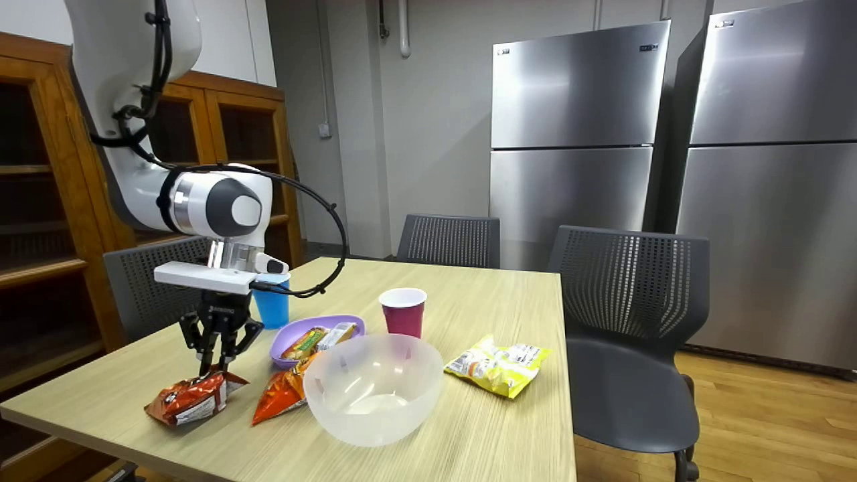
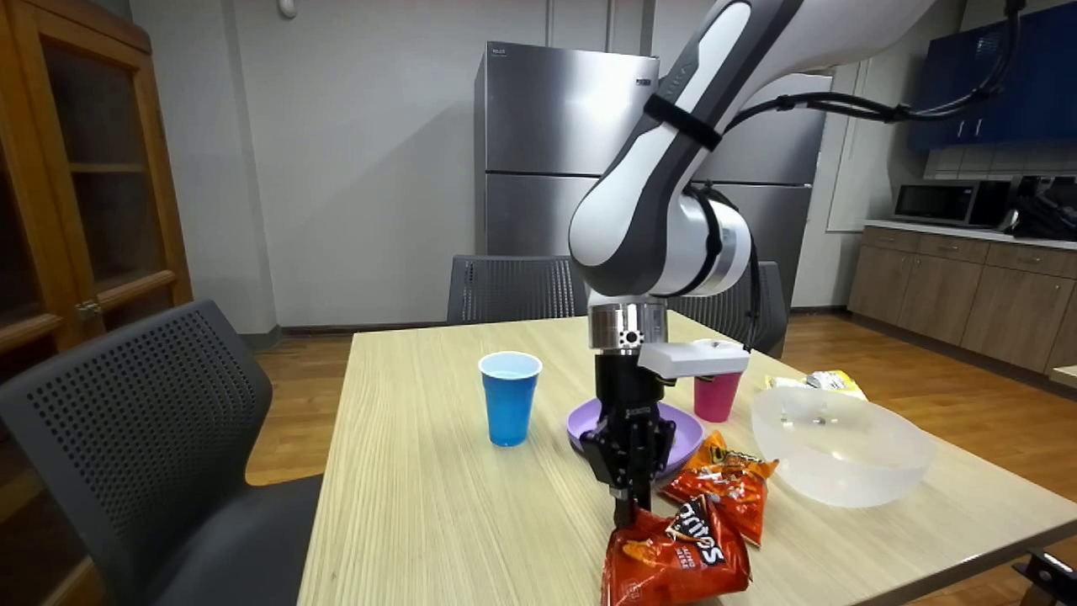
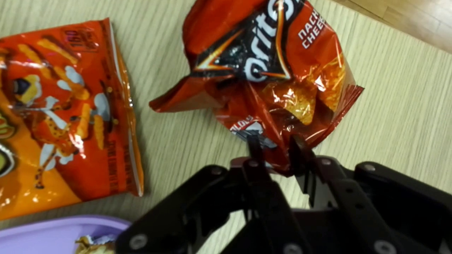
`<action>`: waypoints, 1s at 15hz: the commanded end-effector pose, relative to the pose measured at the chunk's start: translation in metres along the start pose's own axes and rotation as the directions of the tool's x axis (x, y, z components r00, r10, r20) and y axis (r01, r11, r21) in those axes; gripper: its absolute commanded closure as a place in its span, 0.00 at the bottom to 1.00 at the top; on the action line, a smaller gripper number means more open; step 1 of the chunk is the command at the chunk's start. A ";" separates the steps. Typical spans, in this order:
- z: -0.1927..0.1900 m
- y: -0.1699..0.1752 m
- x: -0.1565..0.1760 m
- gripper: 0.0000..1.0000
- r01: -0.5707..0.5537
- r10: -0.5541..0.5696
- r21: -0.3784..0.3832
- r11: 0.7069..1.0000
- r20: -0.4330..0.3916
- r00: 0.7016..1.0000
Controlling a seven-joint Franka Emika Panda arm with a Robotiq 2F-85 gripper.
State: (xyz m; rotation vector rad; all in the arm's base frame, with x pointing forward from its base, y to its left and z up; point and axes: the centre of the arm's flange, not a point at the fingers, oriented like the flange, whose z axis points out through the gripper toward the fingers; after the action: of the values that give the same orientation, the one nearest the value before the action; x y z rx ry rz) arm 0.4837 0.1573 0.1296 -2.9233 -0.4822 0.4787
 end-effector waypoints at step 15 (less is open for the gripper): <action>-0.077 -0.017 -0.027 1.00 0.113 -0.119 -0.050 0.992 -0.129 0.985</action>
State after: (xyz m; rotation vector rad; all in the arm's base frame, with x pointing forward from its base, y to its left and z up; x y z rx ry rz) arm 0.4935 0.1665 0.1707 -2.9199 -0.5820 0.3476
